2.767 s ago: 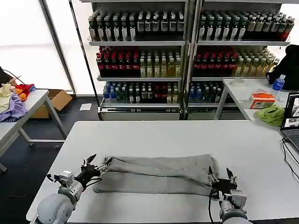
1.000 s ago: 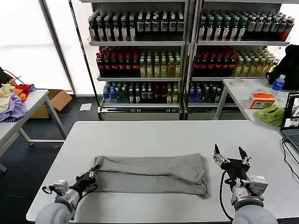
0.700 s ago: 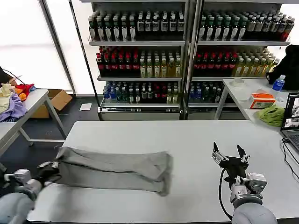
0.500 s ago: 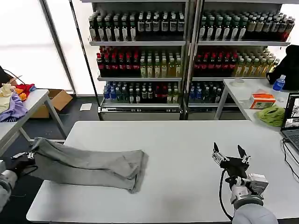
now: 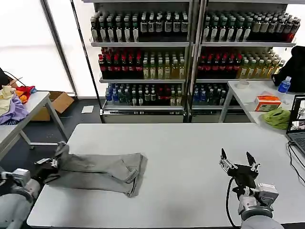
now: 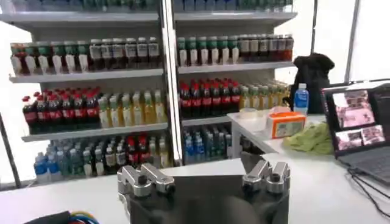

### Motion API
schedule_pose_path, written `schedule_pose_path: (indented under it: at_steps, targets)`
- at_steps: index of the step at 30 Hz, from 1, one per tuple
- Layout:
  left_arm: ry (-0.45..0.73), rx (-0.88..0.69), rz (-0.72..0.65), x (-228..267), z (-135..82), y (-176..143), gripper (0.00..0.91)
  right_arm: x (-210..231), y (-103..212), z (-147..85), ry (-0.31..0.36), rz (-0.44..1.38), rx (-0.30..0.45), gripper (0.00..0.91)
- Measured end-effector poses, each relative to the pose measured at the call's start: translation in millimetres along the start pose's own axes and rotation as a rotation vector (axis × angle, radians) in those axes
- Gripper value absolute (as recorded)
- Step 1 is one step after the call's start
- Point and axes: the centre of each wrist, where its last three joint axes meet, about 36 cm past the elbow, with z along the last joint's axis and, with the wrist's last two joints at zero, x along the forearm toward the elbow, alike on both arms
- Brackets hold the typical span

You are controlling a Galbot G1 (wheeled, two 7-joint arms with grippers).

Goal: Fold and organize the clothes.

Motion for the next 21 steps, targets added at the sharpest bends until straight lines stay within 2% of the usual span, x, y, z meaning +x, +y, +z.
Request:
schedule_pose_path:
  at_steps: [10,16,21]
  targets:
    - [0.031,0.045,0.177,-18,13,-102,0.0,11,-5,8,0.018,0.044,0.006,0.907]
    - [0.027,0.059,0.262,-22,6,-144,0.0,18,-4,13,0.027,0.055,0.007,0.907]
    - [0.018,0.065,0.314,-22,-3,-168,0.0,22,-3,16,0.034,0.061,0.011,0.907]
